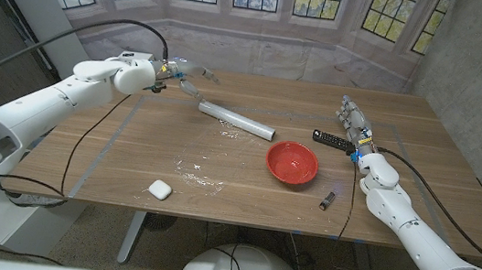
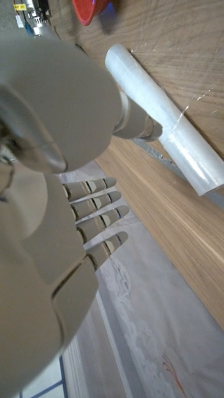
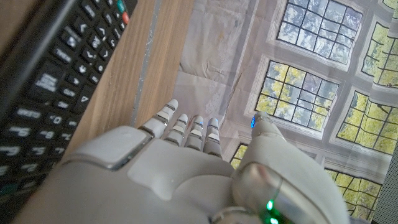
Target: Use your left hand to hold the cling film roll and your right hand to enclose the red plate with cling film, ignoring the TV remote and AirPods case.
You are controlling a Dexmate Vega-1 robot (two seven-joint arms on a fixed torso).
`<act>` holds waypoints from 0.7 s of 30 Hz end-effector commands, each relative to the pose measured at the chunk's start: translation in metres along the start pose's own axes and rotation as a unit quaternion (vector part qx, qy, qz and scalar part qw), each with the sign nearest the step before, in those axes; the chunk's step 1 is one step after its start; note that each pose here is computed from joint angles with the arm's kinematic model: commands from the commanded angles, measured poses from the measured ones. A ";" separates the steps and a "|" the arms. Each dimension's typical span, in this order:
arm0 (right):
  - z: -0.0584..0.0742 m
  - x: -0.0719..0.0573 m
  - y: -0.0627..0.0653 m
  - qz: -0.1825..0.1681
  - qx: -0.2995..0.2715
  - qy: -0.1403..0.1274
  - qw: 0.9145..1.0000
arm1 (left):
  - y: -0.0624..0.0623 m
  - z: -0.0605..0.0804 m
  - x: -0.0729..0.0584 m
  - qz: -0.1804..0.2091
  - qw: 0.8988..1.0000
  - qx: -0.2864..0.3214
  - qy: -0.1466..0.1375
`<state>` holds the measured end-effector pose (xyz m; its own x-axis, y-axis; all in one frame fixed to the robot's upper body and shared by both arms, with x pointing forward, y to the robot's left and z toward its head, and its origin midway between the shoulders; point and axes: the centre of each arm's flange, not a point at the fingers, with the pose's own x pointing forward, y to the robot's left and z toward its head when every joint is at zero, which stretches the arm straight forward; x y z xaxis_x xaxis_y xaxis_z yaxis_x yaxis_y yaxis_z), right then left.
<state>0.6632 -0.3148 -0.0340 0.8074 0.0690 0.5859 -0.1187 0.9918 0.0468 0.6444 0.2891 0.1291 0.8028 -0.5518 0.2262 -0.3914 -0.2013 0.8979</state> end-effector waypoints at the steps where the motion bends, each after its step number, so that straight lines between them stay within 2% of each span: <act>1: 0.000 -0.004 -0.002 -0.004 0.004 -0.001 1.000 | 0.004 0.005 0.006 -0.023 0.999 0.037 -0.020; 12: -0.001 -0.010 -0.003 -0.007 0.003 0.007 1.000 | 0.002 0.000 0.011 -0.035 0.999 0.040 -0.005; 21: -0.003 -0.011 -0.004 -0.009 0.003 0.013 1.000 | -0.001 -0.008 0.022 -0.053 0.998 0.036 0.004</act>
<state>0.6575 -0.3175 -0.0400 0.8156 0.0580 0.5758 -0.1123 0.9919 0.0591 0.6527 0.2831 0.1330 0.8219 -0.5463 0.1615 -0.3686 -0.2939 0.8819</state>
